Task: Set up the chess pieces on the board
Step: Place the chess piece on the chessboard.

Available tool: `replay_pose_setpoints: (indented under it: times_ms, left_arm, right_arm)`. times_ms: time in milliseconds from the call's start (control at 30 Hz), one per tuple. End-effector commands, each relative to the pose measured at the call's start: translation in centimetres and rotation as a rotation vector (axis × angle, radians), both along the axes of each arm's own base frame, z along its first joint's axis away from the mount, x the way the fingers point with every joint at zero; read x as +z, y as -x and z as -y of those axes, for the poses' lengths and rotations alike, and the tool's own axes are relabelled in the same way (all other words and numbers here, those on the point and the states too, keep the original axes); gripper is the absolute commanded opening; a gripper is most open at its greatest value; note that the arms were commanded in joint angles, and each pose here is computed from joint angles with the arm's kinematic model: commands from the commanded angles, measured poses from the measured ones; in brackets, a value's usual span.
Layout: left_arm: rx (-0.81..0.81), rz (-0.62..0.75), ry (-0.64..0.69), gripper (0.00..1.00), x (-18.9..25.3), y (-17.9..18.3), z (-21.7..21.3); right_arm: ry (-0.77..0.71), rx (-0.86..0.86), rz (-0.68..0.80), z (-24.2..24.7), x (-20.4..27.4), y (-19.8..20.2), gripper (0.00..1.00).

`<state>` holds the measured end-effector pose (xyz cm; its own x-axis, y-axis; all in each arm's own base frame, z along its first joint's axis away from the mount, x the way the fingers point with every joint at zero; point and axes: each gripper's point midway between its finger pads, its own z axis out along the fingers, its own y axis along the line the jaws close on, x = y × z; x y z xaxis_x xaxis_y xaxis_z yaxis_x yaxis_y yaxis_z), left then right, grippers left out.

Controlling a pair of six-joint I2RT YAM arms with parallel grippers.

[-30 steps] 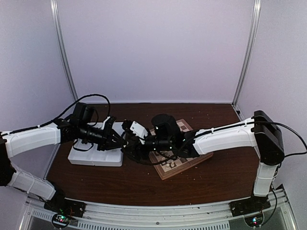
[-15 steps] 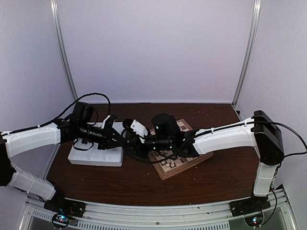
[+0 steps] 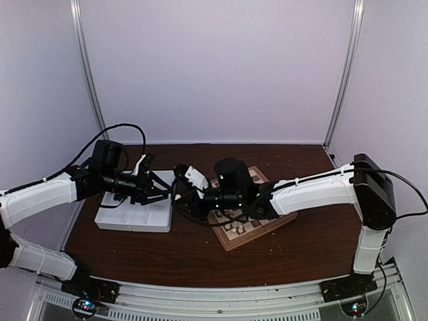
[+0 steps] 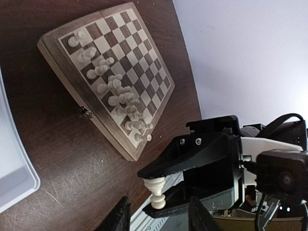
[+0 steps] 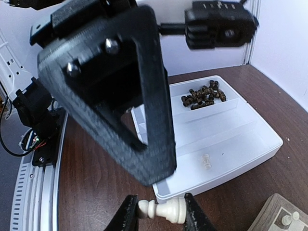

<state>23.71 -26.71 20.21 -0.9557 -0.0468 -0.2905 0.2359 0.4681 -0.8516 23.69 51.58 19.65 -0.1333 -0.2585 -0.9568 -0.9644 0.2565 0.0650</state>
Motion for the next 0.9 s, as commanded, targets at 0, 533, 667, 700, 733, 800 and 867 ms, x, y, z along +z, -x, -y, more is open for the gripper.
replay_pose_setpoints:
  times_ms: [0,533,667,700,733,800,867]
  left_arm:
    - [0.028,0.208,-0.032,0.44,1.9,-1.1,-1.6]
    - [-0.091,1.51,-0.087,0.69,9.6,1.0,-1.3]
    - [-0.289,1.707,-0.139,0.65,8.4,2.2,2.4]
    - [-0.329,1.752,-0.141,0.65,8.2,2.7,3.4]
    - [-0.361,1.791,-0.139,0.65,8.0,3.0,4.2]
    - [-0.373,1.852,-0.154,0.64,7.8,3.1,5.1]
    - [-0.345,1.893,-0.154,0.64,8.3,2.8,5.4]
  right_arm:
    - [-0.058,-0.001,-0.043,1.0,2.1,0.1,0.26]
    - [-0.14,0.145,-0.401,4.6,9.4,3.2,0.29]
    - [-0.158,0.148,-0.462,4.7,10.8,3.2,0.29]
    - [-0.161,0.145,-0.477,4.7,11.1,3.2,0.29]
    - [-0.166,0.143,-0.488,4.7,11.4,3.3,0.29]
    - [-0.18,0.135,-0.507,4.9,11.9,3.2,0.29]
    - [-0.199,0.131,-0.527,5.0,12.5,3.1,0.29]
